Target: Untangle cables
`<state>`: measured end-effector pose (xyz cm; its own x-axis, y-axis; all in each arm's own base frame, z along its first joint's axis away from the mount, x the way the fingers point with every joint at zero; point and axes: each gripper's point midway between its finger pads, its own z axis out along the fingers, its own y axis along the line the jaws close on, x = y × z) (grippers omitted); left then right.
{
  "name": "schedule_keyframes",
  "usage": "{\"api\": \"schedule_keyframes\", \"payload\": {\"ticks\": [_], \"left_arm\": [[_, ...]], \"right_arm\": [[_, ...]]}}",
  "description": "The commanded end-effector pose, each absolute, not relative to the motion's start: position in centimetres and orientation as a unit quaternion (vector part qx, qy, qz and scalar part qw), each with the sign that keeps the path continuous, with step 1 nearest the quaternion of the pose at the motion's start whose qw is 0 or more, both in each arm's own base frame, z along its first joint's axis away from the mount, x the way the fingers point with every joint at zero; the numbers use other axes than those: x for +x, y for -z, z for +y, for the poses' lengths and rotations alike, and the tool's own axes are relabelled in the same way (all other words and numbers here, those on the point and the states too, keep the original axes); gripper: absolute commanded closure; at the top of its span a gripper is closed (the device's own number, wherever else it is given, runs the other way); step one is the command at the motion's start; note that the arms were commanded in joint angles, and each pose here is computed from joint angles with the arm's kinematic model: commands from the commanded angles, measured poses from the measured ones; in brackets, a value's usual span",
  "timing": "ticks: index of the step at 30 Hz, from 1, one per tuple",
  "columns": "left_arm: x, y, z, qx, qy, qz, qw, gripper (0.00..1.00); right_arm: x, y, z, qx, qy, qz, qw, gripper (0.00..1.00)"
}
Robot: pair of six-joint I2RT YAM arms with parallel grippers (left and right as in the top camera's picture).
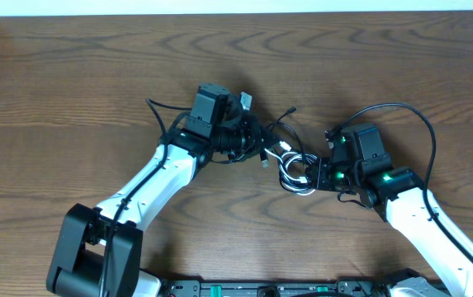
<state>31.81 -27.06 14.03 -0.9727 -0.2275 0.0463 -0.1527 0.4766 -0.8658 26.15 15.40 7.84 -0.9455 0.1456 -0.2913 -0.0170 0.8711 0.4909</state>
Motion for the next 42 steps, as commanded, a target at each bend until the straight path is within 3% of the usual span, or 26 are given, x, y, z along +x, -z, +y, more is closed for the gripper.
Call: {"api": "schedule_keyframes", "payload": {"ticks": [1, 12, 17, 21, 27, 33, 42], "left_arm": [[33.7, -17.3, -26.2, -0.163, 0.54, 0.825, 0.042, 0.92], [35.1, -20.7, -27.0, -0.305, 0.593, 0.743, -0.054, 0.92], [37.2, -20.1, -25.2, -0.266, 0.581, 0.768, 0.049, 0.92], [37.7, -19.5, -23.9, -0.181, 0.558, 0.8, 0.128, 0.76], [36.7, -14.2, -20.7, -0.184, 0.449, 0.864, 0.135, 0.49], [33.0, -11.0, -20.1, -0.148, 0.388, 0.906, 0.082, 0.47], [29.7, -10.0, -22.2, -0.081, 0.37, 0.924, 0.049, 0.47]], "right_arm": [[25.3, -5.8, 13.4, 0.032, -0.197, 0.968, 0.153, 0.99], [25.3, -5.8, 13.4, 0.032, -0.197, 0.968, 0.153, 0.99], [25.1, -5.7, 13.3, 0.033, -0.196, 0.969, 0.148, 0.99], [24.9, -5.6, 13.2, 0.033, -0.194, 0.97, 0.144, 0.99], [24.9, -5.6, 13.2, 0.032, -0.194, 0.97, 0.145, 0.99], [25.2, -5.9, 13.5, 0.029, -0.202, 0.967, 0.15, 0.99], [26.6, -9.8, 18.6, -0.029, -0.351, 0.918, 0.181, 0.99]]}}
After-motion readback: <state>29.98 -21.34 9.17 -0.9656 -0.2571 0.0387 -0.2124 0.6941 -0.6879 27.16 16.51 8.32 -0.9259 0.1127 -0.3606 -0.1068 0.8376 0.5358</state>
